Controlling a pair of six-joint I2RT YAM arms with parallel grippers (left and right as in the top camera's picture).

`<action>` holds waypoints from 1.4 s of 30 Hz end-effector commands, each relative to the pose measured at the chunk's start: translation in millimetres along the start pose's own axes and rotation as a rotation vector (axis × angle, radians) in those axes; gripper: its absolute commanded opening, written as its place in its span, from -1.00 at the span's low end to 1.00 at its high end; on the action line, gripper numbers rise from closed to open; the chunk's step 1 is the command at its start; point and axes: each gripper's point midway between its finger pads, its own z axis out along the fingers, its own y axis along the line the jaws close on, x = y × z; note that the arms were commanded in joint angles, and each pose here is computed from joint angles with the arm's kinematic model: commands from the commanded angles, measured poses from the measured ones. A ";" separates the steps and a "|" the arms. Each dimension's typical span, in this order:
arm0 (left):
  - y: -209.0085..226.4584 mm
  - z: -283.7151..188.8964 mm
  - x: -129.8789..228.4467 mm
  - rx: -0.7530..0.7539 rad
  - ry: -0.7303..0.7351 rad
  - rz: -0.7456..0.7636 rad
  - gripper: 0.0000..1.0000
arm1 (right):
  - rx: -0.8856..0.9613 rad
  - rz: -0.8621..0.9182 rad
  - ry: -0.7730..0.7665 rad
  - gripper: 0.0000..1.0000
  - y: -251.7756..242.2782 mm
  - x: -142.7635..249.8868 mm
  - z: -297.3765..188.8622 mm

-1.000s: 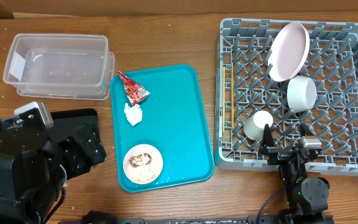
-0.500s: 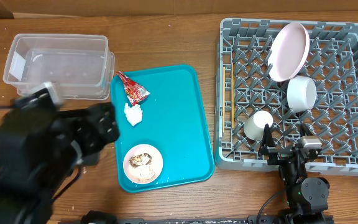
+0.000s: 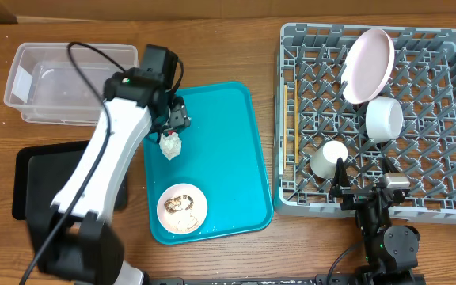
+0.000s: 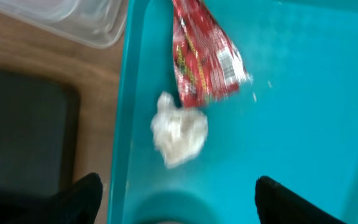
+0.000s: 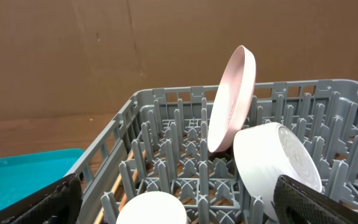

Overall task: Sort waste into correct bins and load items into the dishwasher
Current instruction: 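Grasp the red snack wrapper on the teal tray with the left gripper, then drop the red wrapper into the clear plastic bin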

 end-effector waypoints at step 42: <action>61.5 4.6 -138.8 -0.024 -0.190 -0.426 -0.91 | -0.004 -0.003 -0.006 1.00 0.2 1.2 0.0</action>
